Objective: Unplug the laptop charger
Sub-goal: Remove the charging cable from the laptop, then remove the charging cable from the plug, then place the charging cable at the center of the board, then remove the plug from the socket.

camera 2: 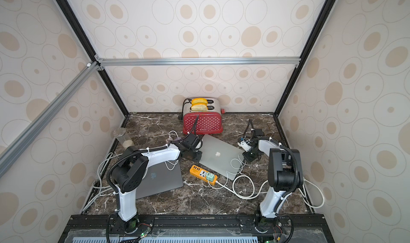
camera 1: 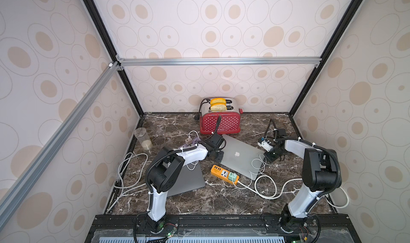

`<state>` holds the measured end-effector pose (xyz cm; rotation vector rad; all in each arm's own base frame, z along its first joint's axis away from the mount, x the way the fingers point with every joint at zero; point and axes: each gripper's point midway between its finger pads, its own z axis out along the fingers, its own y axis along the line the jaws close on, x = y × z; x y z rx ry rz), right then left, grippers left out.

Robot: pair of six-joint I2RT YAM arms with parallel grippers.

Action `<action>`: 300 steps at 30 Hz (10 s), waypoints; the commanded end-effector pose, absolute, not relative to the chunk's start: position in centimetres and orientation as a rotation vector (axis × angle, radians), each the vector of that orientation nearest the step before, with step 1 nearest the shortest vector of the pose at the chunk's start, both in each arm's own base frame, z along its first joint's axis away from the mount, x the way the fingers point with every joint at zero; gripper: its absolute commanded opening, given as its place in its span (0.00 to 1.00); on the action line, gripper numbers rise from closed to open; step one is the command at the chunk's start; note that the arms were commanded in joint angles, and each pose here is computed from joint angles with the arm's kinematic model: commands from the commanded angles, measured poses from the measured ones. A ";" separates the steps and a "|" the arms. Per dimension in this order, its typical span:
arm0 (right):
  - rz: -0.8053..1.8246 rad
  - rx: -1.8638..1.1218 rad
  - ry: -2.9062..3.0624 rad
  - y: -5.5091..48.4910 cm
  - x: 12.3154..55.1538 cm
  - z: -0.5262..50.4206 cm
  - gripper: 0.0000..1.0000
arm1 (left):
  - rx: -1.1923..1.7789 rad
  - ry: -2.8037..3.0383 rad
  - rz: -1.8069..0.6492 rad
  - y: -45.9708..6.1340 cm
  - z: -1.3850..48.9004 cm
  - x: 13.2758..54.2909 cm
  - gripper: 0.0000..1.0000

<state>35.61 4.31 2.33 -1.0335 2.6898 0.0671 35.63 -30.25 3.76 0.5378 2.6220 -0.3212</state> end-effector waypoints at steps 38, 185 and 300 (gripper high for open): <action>0.019 -0.647 2.359 7.2 29.7 18.2 0.63 | 0.529 2.462 -0.806 -29.6 13.6 26.0 0.41; 0.148 -1.071 2.138 20.6 21.1 13.7 0.12 | 0.622 2.629 -0.868 -34.3 5.1 21.4 0.42; 0.597 -1.347 2.159 24.4 19.0 12.5 0.63 | 0.492 2.753 -0.613 -29.0 3.3 25.2 0.54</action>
